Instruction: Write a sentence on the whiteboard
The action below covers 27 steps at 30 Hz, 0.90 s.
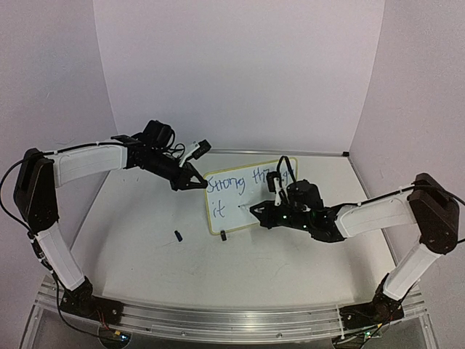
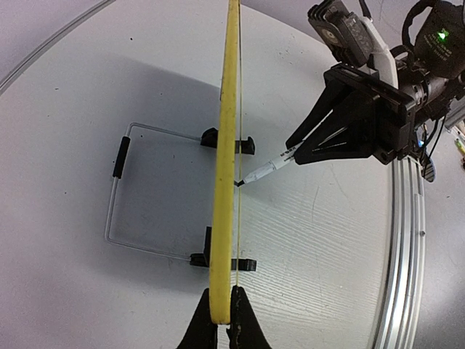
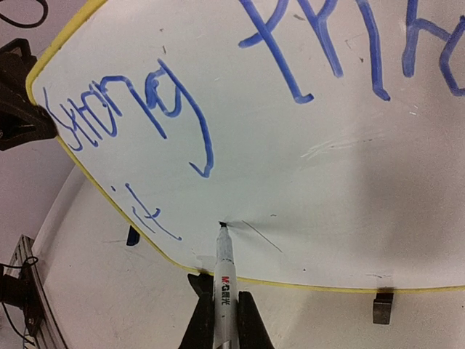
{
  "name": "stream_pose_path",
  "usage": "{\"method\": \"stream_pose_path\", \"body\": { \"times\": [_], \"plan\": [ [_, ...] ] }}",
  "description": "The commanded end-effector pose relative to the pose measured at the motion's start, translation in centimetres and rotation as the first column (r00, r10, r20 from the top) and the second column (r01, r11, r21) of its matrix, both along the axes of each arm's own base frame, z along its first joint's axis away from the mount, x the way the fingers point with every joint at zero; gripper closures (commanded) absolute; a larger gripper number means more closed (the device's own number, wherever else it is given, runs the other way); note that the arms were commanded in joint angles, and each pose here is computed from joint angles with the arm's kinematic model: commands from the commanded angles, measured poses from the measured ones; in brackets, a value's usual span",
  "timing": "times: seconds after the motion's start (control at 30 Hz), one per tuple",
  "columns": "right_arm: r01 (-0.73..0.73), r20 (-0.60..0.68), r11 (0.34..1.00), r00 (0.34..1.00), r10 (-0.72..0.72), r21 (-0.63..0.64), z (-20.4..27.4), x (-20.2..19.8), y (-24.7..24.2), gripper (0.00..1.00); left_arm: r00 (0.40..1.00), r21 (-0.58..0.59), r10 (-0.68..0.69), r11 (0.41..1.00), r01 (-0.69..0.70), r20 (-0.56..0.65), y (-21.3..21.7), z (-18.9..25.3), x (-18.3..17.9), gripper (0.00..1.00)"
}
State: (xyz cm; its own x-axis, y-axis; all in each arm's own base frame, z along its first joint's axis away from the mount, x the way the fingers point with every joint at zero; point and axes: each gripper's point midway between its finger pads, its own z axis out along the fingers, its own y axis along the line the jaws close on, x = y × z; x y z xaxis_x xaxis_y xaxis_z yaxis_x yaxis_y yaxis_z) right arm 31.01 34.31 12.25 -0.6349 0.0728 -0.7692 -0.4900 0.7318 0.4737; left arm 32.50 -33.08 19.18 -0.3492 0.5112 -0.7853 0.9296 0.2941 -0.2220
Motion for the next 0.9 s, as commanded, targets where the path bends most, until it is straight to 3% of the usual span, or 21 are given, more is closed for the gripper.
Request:
{"method": "stream_pose_path", "body": {
  "times": [0.0, 0.63, 0.87],
  "plan": [
    [0.012, 0.058, 0.999, 0.998, -0.014, 0.033, 2.1, 1.2, 0.5, 1.0, 1.0, 0.1, 0.008, 0.995, -0.008, 0.001, 1.1, -1.9, -0.5, 1.0],
    [-0.032, 0.009, 0.999, 0.999, 0.033, -0.024, -1.2, 0.7, 1.0, 1.0, 1.0, 0.102, 0.005, 0.995, -0.004, -0.005, 1.0, -2.2, -0.6, 1.0],
    [0.029, 0.061, 1.0, 0.998, -0.028, -0.008, 1.3, 1.1, -0.2, 1.0, 1.0, 0.103, 0.005, 0.995, -0.005, -0.005, 1.0, -2.2, -0.5, 1.0]
  ]
}}
